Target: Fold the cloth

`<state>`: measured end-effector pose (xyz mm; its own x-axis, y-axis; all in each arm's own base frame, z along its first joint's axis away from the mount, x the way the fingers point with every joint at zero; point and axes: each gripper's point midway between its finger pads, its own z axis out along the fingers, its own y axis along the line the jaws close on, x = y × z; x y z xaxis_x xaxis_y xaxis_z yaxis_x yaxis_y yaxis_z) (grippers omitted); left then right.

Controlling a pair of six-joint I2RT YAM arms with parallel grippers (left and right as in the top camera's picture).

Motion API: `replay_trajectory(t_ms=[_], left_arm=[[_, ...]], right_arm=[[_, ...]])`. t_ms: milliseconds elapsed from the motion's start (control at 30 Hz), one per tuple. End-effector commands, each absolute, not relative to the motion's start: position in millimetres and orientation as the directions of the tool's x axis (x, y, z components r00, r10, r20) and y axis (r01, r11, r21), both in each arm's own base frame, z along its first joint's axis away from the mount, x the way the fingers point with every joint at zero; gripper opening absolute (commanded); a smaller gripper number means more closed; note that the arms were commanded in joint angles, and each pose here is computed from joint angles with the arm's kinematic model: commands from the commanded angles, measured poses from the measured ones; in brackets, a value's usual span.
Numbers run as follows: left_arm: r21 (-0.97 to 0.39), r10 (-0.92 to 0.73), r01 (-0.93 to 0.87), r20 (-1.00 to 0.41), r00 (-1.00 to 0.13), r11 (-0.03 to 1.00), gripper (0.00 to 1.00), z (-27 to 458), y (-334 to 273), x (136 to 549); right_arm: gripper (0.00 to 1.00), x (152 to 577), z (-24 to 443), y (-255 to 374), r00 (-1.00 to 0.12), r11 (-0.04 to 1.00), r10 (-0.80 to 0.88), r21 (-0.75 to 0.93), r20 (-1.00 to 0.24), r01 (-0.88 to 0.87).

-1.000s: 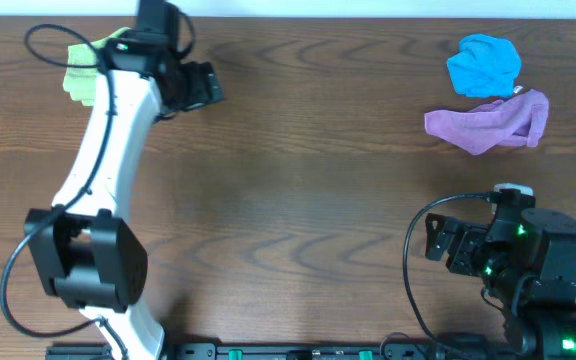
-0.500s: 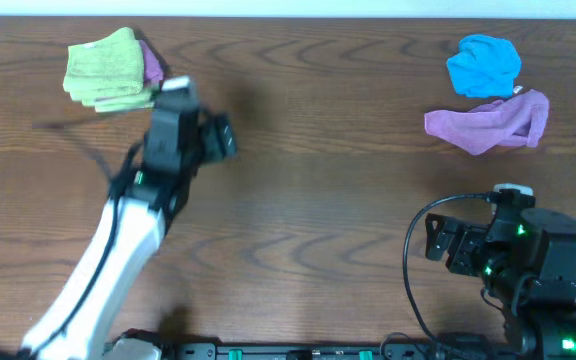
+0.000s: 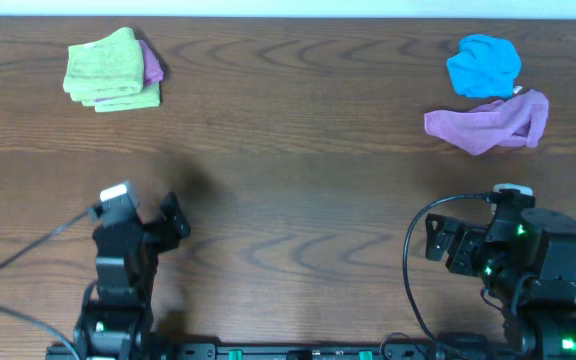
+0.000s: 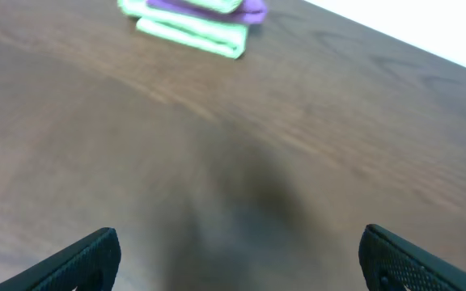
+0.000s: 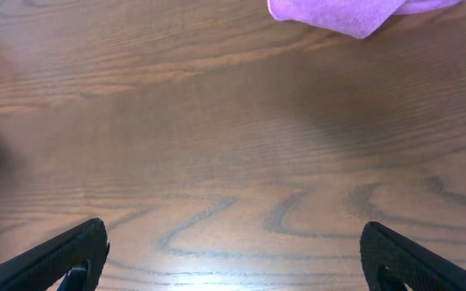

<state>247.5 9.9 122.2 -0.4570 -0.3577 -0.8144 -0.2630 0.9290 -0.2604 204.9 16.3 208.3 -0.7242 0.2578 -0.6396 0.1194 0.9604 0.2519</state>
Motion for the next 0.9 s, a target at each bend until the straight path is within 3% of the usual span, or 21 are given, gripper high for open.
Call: replay_trajectory(t_ms=[0, 400, 867], left_arm=[[-0.221, -0.330, -0.280, -0.831, -0.447, 0.934, 0.95, 111.6, 20.0, 234.0], [-0.078, -0.202, -0.242, -0.814, -0.545, 0.967, 0.95, 89.8, 25.5, 192.3], [0.027, -0.060, -0.134, -0.794, -0.605, 0.991, 0.95, 62.7, 20.3, 181.6]], right_arm=[[0.99, 204.6, 206.5, 14.0, -0.723, 0.957, 0.274, 0.255, -0.634, 0.139], [0.99, 204.6, 206.5, 14.0, -0.723, 0.957, 0.274, 0.255, -0.634, 0.139], [0.99, 204.6, 206.5, 14.0, -0.723, 0.957, 0.273, 0.255, -0.634, 0.139]])
